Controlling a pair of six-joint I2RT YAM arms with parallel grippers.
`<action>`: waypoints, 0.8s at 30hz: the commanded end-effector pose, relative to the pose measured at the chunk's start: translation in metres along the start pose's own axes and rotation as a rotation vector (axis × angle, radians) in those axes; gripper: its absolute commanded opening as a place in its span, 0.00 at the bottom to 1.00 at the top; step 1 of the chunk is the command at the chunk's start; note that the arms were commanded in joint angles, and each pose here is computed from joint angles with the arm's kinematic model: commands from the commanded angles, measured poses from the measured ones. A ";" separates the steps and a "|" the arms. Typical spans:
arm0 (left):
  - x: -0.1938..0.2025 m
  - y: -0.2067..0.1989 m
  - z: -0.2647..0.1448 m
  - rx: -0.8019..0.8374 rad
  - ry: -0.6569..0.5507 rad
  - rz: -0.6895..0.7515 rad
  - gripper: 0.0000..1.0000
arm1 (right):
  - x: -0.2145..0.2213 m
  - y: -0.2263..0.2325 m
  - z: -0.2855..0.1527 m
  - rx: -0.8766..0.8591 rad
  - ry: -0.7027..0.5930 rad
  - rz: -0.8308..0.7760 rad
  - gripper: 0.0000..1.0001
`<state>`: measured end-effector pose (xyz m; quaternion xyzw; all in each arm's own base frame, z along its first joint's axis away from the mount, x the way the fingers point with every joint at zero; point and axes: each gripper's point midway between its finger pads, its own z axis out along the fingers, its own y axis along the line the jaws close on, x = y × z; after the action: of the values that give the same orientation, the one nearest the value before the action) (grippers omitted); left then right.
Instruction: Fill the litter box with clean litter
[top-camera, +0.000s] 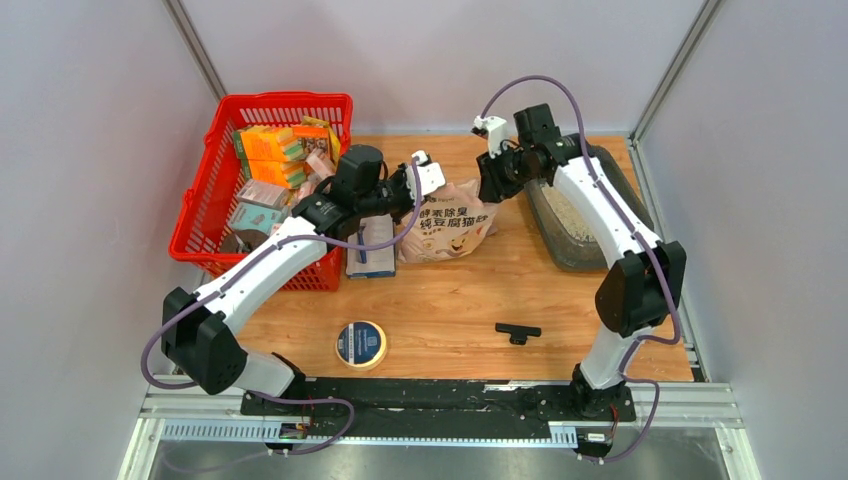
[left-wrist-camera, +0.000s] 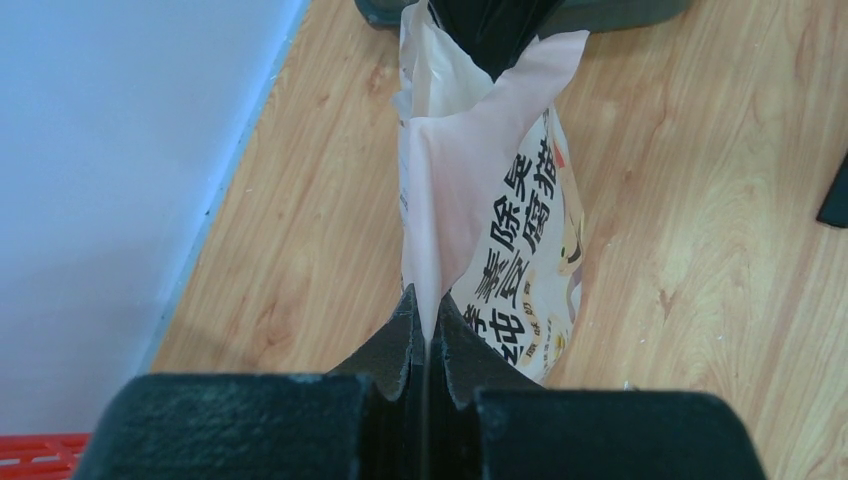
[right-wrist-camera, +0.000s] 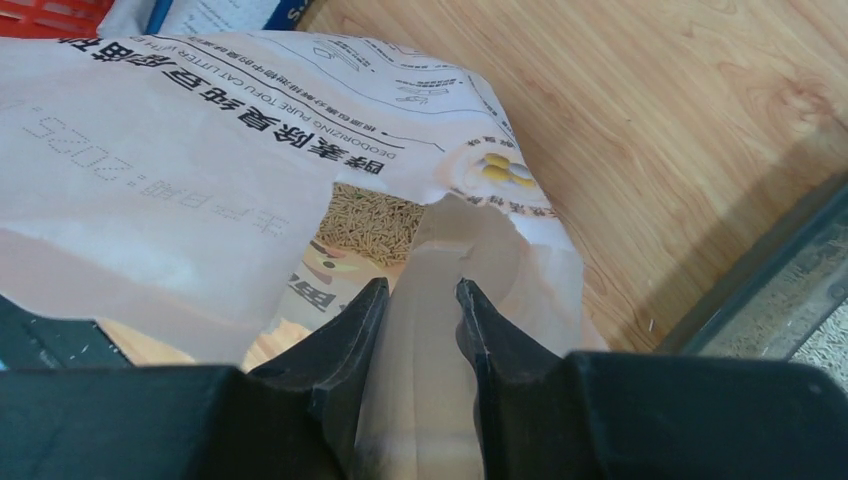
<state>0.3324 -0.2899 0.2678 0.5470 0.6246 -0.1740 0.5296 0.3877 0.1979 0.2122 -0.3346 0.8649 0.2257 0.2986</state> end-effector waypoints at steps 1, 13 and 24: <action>-0.037 0.009 -0.015 -0.043 -0.116 0.019 0.00 | -0.015 -0.016 -0.008 0.189 -0.076 -0.027 0.00; -0.037 0.008 -0.014 -0.026 -0.113 0.022 0.00 | 0.054 0.009 0.063 -0.007 0.118 0.295 0.00; -0.031 0.006 -0.008 -0.018 -0.099 -0.001 0.00 | 0.011 0.036 0.050 -0.309 -0.015 0.473 0.00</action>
<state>0.3323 -0.2902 0.2675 0.5439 0.6266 -0.1763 0.5296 0.4043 0.2166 0.1809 -0.2130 0.8808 0.3056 0.2924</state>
